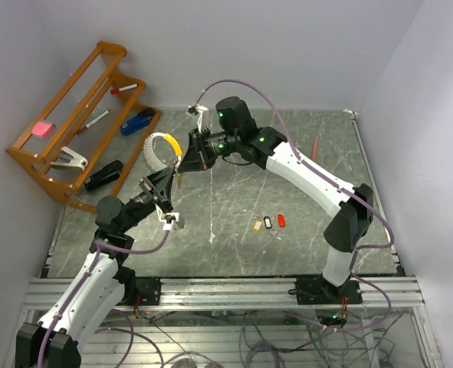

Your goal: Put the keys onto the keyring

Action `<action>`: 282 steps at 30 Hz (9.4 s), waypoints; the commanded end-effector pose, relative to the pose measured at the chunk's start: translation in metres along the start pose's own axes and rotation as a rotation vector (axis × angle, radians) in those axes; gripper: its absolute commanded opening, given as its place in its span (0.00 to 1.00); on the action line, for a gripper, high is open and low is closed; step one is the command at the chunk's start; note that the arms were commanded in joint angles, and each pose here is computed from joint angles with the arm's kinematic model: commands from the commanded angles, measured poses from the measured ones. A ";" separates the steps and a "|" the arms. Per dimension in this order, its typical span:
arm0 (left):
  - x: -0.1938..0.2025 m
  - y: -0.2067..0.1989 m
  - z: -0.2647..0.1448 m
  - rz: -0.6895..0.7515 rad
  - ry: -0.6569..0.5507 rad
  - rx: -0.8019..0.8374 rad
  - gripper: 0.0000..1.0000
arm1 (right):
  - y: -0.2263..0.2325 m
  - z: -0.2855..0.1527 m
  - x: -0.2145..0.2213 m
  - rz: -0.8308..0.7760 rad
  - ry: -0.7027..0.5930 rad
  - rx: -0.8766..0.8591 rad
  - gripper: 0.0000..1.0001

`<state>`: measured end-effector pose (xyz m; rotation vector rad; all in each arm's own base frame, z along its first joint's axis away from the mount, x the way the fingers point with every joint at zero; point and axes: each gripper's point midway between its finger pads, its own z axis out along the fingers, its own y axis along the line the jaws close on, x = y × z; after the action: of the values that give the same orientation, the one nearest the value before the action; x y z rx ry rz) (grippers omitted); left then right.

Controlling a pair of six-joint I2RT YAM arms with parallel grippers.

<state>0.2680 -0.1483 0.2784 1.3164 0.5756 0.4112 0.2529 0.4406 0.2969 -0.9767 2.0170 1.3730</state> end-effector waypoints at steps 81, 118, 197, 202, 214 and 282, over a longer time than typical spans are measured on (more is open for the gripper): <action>0.002 0.017 0.007 0.122 0.014 -0.001 0.07 | -0.017 0.008 0.013 0.001 0.061 0.171 0.00; 0.000 0.007 0.004 0.170 0.010 0.032 0.07 | -0.019 0.007 -0.007 -0.007 0.011 0.232 0.00; 0.006 0.019 0.003 0.168 0.048 -0.003 0.07 | -0.012 0.027 0.012 0.021 0.054 0.199 0.00; 0.007 0.021 0.003 0.169 0.054 -0.010 0.07 | -0.009 0.030 0.014 0.037 0.054 0.183 0.00; 0.008 0.021 0.003 0.170 0.062 -0.015 0.07 | -0.007 0.035 0.018 0.056 0.057 0.174 0.00; -0.018 0.046 0.010 -0.299 -0.095 -0.179 0.07 | -0.001 -0.072 -0.033 -0.419 -0.212 0.289 0.35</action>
<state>0.2817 -0.1434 0.2946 1.1095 0.7246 0.2701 0.2645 0.4018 0.3517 -0.8774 1.7898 1.0946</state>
